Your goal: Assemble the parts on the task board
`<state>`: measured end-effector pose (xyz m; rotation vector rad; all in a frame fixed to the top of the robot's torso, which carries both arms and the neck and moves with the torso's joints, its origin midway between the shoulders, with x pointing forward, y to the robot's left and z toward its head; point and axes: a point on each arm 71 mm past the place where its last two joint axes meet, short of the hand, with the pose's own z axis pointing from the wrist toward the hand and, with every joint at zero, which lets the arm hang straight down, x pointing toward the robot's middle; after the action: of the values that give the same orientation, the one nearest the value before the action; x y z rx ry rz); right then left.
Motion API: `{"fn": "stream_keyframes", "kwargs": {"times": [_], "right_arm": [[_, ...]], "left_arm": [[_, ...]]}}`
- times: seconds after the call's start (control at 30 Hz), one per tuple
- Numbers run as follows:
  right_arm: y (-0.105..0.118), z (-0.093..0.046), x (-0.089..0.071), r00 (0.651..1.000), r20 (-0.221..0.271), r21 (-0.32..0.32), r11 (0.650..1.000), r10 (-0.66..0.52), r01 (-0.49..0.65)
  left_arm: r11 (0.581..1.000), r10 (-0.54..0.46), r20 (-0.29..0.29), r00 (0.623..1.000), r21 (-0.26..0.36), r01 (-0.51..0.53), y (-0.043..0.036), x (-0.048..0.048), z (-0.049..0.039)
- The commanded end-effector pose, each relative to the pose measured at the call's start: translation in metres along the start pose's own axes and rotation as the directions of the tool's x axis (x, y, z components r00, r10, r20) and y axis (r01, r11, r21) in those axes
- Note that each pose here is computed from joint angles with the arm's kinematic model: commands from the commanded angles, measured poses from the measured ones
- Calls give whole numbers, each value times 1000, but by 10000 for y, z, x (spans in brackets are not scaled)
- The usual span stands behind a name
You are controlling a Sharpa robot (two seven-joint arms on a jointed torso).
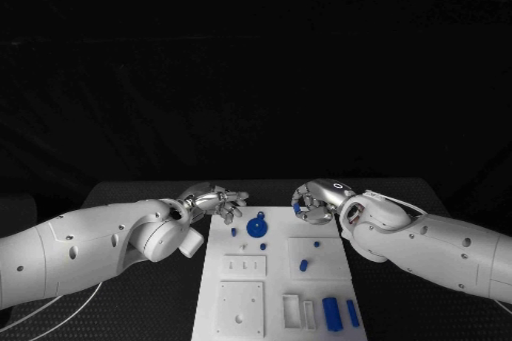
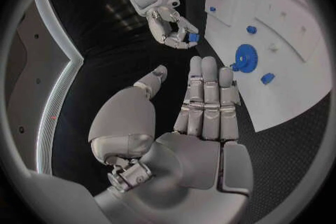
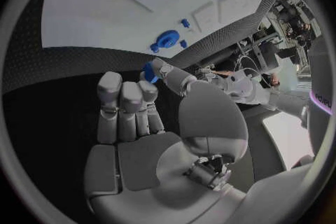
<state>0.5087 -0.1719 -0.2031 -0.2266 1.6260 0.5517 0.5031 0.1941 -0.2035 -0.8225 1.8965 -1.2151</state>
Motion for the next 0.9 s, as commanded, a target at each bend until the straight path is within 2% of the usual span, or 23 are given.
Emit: {"fn": "stream_keyframes", "kwargs": {"times": [0.03,0.2,0.37,0.67,0.9], "right_arm": [[102,31,32,997,-46,25,997,-66,67],[278,67,36,997,-43,0,998,-69,69],[481,102,39,997,-36,-36,997,-69,68],[700,132,56,998,-31,-79,995,-62,59],[789,142,66,998,-34,-100,993,-60,57]], "left_arm": [[993,79,-74,994,-84,-85,8,86,22],[988,91,-77,993,-116,-99,-18,152,68],[979,130,-112,985,-145,-146,-28,255,105],[968,165,-124,978,-168,-185,-37,323,140],[968,168,-134,977,-163,-189,-54,367,156]]}}
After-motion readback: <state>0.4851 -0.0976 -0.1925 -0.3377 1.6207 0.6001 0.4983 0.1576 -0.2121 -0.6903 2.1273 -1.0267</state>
